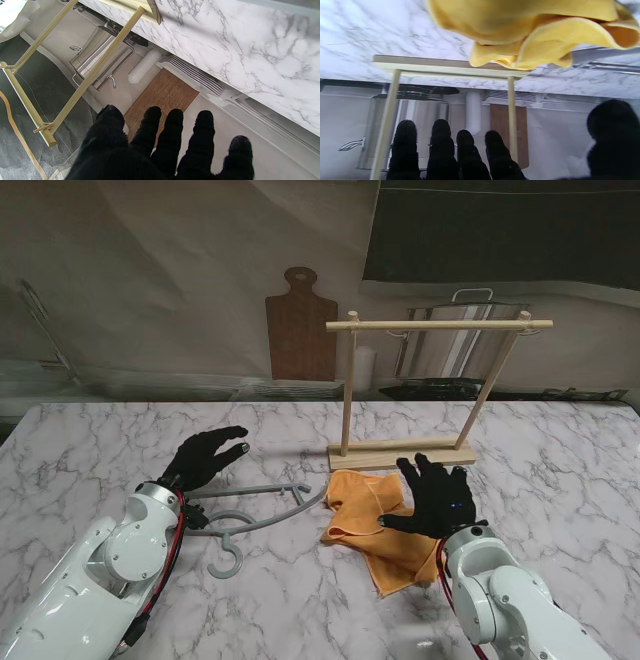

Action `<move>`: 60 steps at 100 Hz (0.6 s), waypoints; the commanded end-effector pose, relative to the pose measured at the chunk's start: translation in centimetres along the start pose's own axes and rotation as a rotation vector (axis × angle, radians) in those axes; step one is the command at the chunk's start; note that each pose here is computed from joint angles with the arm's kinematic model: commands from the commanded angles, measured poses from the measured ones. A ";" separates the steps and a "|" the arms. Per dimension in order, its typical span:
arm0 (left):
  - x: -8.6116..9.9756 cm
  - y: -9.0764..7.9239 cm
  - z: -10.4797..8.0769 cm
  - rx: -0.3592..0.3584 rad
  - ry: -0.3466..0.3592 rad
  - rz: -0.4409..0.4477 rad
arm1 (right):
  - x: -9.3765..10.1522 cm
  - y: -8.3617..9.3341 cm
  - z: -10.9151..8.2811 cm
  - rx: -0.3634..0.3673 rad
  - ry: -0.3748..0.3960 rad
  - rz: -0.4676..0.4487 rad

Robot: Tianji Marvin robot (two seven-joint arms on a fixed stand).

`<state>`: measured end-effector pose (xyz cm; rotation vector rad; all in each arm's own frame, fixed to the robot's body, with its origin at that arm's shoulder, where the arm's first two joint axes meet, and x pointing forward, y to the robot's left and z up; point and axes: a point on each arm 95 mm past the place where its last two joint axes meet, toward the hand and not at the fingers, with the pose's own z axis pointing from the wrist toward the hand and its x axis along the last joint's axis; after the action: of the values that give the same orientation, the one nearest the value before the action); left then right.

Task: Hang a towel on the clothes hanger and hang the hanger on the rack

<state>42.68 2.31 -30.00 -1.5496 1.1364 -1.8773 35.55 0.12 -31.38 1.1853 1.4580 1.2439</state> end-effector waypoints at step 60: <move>0.3 0.4 0.1 -0.016 0.009 0.011 | 0.3 -5.3 -4.0 0.186 0.005 -0.075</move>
<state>42.65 2.08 -30.07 -1.5400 1.1513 -1.8726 31.17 -0.71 -35.29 1.2140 1.6015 1.1046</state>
